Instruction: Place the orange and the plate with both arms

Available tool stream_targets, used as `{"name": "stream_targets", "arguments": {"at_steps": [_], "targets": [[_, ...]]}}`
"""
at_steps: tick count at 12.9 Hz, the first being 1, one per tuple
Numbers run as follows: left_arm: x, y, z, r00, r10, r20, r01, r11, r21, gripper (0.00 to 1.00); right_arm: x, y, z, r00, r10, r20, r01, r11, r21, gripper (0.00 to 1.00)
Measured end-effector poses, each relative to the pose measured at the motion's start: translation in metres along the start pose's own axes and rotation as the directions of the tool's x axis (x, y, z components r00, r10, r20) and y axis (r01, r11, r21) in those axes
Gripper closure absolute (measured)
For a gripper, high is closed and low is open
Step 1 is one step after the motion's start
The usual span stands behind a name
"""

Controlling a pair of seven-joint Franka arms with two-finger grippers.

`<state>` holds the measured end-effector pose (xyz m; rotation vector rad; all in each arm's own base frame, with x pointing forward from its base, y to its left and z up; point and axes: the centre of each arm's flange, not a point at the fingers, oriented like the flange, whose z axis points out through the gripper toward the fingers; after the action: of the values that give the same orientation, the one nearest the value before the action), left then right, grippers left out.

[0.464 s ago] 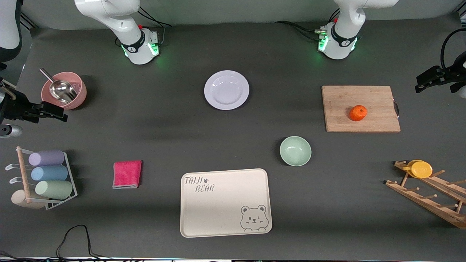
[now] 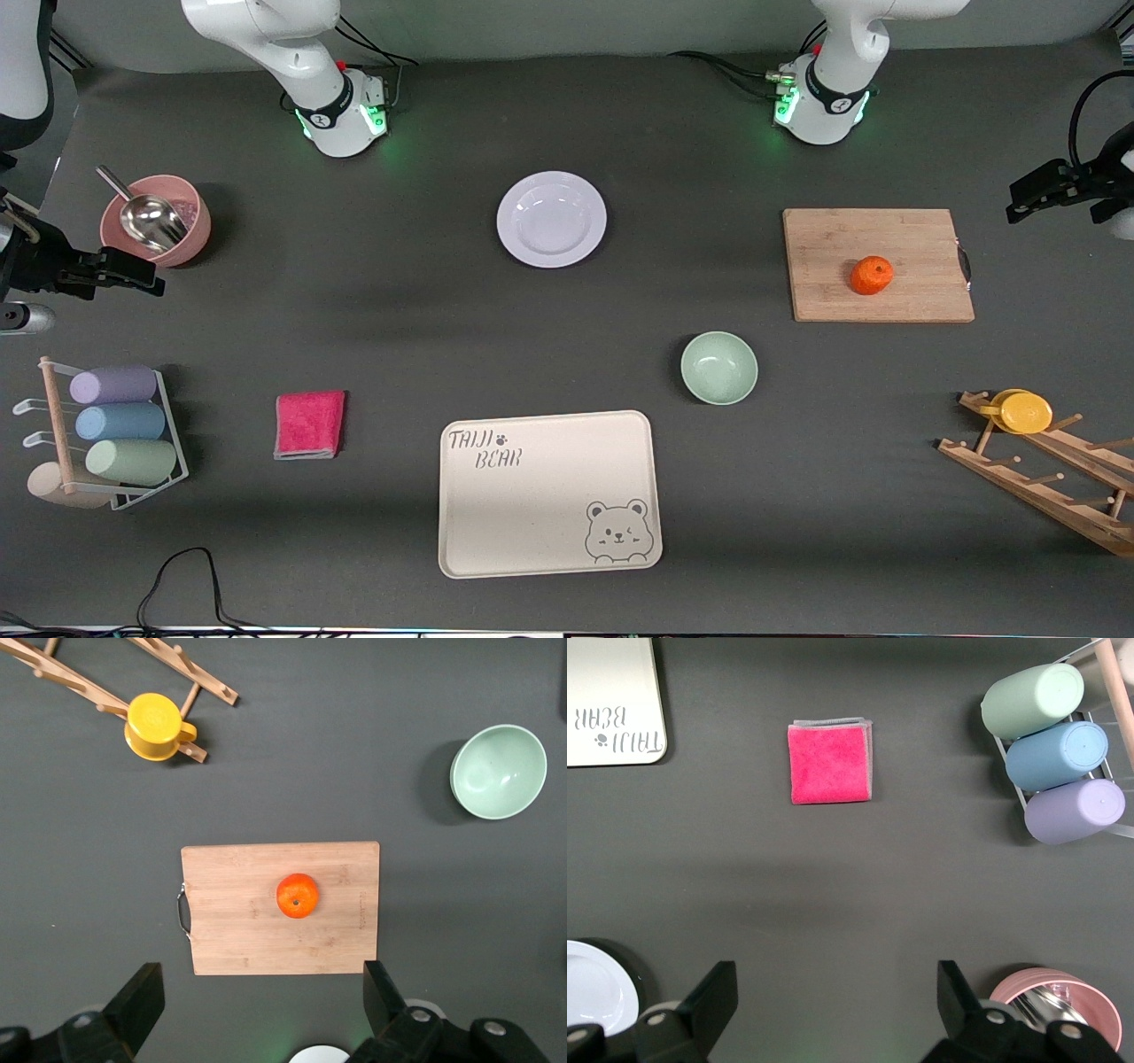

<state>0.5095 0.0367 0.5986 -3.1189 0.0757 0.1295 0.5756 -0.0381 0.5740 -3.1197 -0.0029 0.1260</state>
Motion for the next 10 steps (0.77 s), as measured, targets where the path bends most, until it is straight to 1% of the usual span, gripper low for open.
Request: {"name": "stream_targets", "arguments": {"at_steps": [2, 4, 6, 8, 10], "targets": [[0.001, 0.001, 0.029, 0.999, 0.030, 0.041, -0.030, 1.000, -0.008, 0.00, 0.000, 0.000, 0.000, 1.000, 0.000, 0.001, 0.000, 1.000, 0.000, 0.00], [0.002, 0.001, 0.069, 0.998, 0.045, 0.037, -0.045, 0.999, -0.012, 0.00, 0.000, 0.000, 0.000, 1.000, 0.000, 0.003, 0.000, 1.000, 0.000, 0.00], [-0.004, 0.004, 0.122, 0.998, 0.053, 0.019, -0.052, 0.999, -0.015, 0.00, -0.001, 0.000, -0.001, 1.000, 0.002, 0.004, -0.002, 1.000, 0.001, 0.00], [-0.019, 0.003, 0.175, 0.999, 0.047, -0.002, -0.047, 0.999, -0.021, 0.00, -0.001, 0.000, -0.001, 1.000, 0.007, 0.005, -0.007, 1.000, 0.001, 0.00], [-0.035, 0.004, 0.224, 0.998, 0.042, -0.053, -0.043, 0.999, -0.021, 0.00, -0.001, -0.001, -0.001, 1.000, 0.008, 0.005, -0.008, 1.000, 0.001, 0.00]]}}
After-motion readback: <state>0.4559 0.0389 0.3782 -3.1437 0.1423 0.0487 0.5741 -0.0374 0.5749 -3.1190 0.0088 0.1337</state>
